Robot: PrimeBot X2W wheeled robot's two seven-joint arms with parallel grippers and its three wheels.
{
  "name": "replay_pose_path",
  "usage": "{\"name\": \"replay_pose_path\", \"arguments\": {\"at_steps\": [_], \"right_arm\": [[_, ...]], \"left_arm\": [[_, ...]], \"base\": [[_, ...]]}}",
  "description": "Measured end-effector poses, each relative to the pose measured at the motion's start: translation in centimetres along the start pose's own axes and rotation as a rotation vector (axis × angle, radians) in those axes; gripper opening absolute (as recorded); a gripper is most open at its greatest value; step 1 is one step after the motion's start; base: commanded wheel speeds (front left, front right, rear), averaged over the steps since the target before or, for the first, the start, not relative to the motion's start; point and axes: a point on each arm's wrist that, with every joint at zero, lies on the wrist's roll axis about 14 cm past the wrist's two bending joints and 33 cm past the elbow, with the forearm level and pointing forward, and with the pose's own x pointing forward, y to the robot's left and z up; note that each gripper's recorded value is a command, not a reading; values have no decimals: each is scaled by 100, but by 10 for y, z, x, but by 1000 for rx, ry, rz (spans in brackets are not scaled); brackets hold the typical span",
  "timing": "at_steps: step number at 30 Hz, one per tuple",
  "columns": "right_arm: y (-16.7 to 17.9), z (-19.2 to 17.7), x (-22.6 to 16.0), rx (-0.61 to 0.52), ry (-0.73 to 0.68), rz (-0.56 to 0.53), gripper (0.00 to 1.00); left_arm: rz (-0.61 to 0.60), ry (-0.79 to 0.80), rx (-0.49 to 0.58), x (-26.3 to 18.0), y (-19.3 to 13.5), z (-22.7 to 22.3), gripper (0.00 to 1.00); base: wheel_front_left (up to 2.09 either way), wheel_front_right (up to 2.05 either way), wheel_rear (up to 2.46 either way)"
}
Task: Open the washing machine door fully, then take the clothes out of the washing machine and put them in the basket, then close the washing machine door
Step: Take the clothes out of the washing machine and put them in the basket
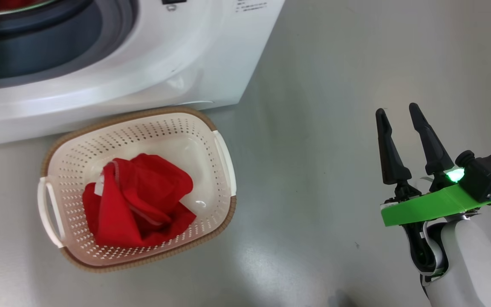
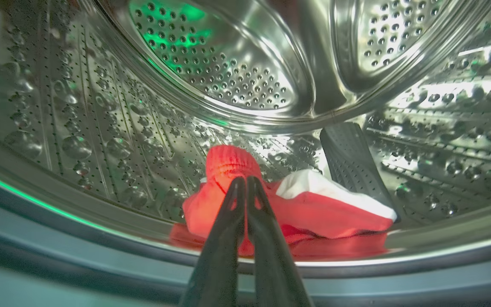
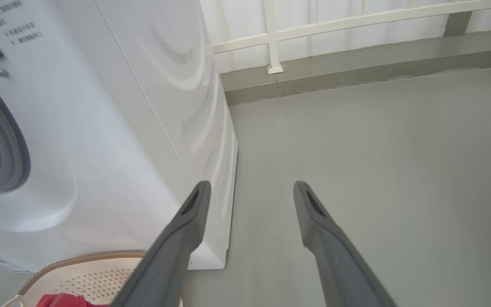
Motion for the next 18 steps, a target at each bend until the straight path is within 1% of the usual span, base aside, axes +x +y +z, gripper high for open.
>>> {"name": "replay_pose_path", "arguments": {"at_steps": [3,8,13,18], "right_arm": [[5,2,1,2,-6,13,100],[11,3,2,-10,-7,37,100],[15,9,3,-22,-22,54,100],[14,7,-5,-28,-9,56,100]], "left_arm": [[-35,-52,-19,-6,-9,14,0],[-67,-179,-85,-23,-18,40,0],[-98,-256,-126,-54,-29,45,0],[-92,-322,-185,-85,-29,54,0]], "base": [[0,0,0],[0,0,0],[0,0,0],[0,0,0]]}}
